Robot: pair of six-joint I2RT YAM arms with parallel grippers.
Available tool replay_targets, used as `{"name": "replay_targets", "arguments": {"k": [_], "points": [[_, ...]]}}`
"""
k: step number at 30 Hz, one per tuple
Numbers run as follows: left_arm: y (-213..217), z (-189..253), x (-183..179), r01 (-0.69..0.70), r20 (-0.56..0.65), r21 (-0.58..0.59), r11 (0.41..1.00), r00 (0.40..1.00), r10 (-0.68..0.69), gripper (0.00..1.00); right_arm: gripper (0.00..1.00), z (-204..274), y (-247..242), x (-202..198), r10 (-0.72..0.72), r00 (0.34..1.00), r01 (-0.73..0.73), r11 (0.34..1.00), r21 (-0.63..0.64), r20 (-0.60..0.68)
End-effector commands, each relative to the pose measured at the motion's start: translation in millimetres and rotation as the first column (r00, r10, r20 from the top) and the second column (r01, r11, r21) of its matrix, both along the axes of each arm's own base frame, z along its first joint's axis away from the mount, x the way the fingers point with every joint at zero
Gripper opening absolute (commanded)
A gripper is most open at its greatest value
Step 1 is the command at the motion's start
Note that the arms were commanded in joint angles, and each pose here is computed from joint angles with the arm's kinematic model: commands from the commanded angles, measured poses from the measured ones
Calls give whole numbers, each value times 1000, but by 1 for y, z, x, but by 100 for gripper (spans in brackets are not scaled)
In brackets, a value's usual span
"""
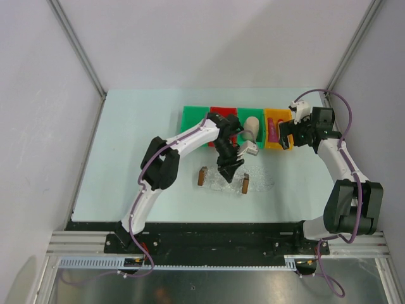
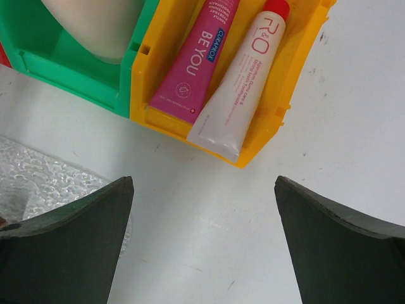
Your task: Prepare toiletry sets of a toothbrush and toothpaste on the tray
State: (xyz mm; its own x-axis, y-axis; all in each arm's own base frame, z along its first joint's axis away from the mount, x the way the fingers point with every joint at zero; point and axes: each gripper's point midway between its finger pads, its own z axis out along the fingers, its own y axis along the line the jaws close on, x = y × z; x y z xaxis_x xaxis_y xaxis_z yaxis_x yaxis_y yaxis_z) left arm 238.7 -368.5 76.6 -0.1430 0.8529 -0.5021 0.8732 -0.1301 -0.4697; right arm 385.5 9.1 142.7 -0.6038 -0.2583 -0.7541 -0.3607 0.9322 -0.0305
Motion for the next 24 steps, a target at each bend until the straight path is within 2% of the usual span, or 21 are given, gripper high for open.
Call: {"name": "replay_targets", "arguments": {"k": [1,9,21,24], "points": [[-4,5,23,-1,80,-29,1000,997,4,63,100,16,1,11,19,999,-18,1000,-14,47],[-6,7,31,-1,104,-36,999,995,5,75,100,15,1,11,20,999,-19,1000,-15,46],[-9,9,43,-9,153,-33,999,988,14,77,100,14,1,11,20,999,-19,1000,-16,40],[-11,12,48,-18,175,-35,999,984,23,82,100,14,1,10,21,999,-20,1000,-17,42]]}}
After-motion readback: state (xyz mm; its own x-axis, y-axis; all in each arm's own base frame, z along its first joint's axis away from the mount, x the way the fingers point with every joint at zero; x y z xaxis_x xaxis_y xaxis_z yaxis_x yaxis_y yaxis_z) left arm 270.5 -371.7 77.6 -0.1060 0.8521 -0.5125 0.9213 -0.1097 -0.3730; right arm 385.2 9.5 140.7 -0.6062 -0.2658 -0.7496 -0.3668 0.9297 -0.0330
